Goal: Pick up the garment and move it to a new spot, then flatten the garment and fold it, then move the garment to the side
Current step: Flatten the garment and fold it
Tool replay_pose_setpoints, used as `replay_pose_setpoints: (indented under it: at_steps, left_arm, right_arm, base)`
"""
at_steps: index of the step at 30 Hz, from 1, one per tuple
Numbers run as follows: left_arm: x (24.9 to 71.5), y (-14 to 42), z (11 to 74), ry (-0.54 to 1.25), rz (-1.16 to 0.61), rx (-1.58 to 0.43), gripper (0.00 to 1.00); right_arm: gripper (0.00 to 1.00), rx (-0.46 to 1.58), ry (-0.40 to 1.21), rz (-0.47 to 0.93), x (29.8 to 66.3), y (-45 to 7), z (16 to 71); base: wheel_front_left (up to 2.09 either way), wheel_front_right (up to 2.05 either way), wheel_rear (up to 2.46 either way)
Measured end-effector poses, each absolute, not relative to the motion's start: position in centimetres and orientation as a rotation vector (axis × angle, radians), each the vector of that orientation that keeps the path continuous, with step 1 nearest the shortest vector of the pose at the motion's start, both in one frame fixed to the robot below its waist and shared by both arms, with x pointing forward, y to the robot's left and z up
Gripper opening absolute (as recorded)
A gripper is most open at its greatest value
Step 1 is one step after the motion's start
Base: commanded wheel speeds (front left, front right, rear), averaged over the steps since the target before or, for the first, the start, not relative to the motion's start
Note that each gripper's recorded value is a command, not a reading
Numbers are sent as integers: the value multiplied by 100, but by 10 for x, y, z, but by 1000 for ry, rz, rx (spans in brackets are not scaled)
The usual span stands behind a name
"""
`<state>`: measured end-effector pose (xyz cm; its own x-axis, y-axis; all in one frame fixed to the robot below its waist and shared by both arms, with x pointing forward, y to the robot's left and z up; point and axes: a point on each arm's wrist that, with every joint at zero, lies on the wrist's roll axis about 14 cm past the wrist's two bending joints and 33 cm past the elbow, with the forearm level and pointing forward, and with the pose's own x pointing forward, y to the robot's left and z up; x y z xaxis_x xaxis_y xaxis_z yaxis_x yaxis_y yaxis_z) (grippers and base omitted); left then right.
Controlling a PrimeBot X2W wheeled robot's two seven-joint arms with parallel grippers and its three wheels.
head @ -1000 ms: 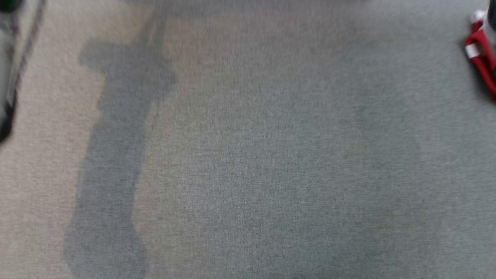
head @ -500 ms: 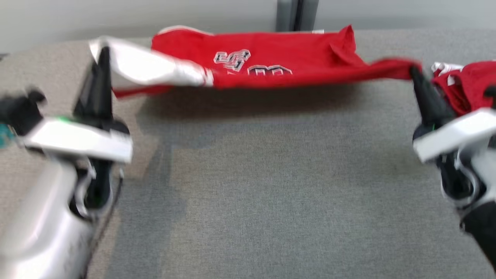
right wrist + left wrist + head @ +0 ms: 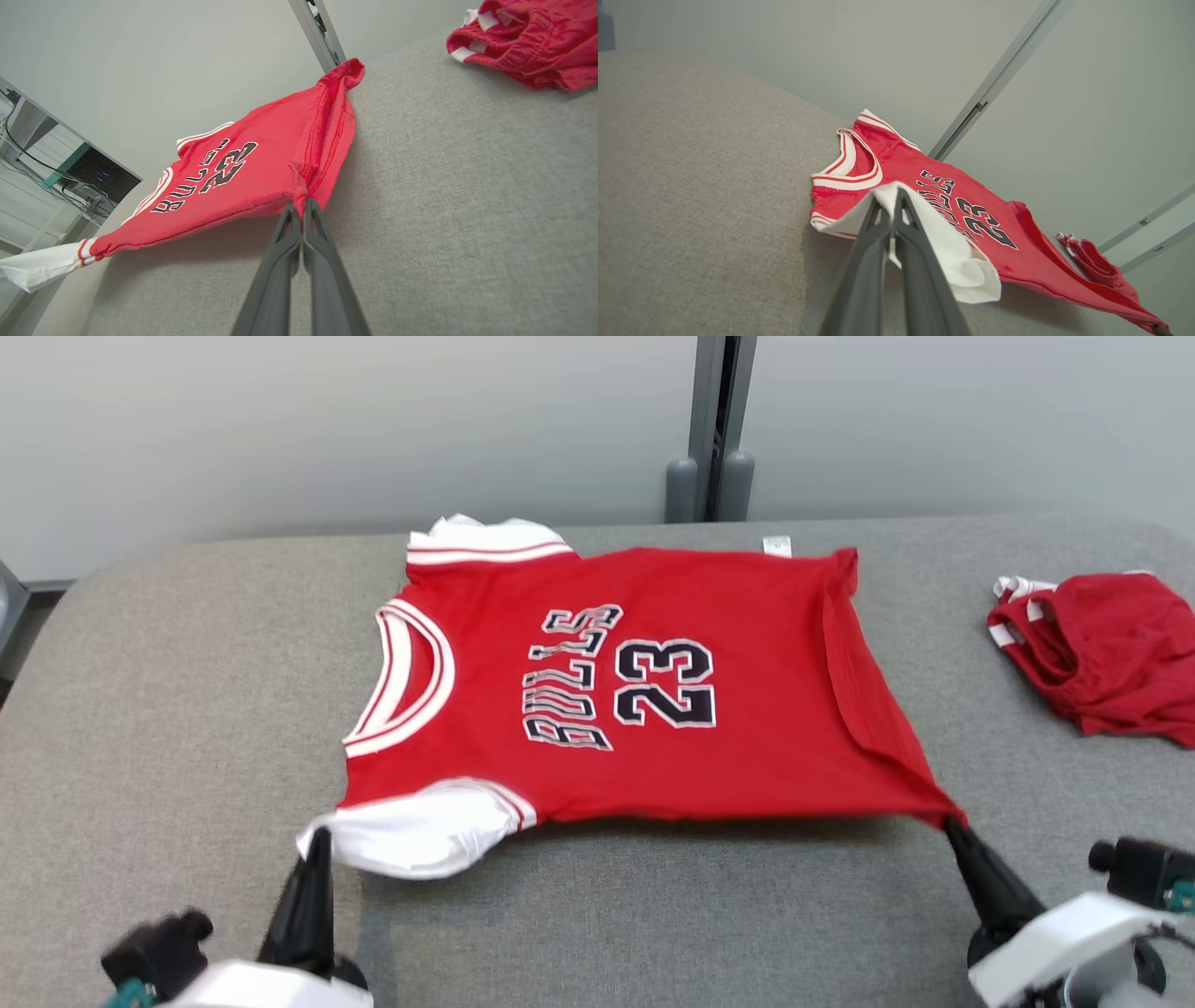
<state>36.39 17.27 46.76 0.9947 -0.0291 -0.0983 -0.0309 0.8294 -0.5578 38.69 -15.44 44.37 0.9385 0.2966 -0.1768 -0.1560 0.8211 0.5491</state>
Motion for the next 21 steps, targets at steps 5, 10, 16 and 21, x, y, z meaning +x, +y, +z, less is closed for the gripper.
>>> replay_pose_setpoints:
  at_steps: [5,10,16,21]
  left_arm:
    - [323,174,440,173,65,-632,0]
    - [294,174,426,207,97,-650,0]
    - [269,169,413,252,105,-654,0]
    - [258,168,409,275,113,-653,0]
  right_arm:
    - [0,509,307,238,353,-157,426]
    - [0,478,347,217,325,-163,410]
    - [0,496,394,188,299,-166,395]
    - [0,495,431,185,283,-165,385]
  base:
    - [0,0,0]
    - [0,0,0]
    - [0,0,0]
    - [0,0,0]
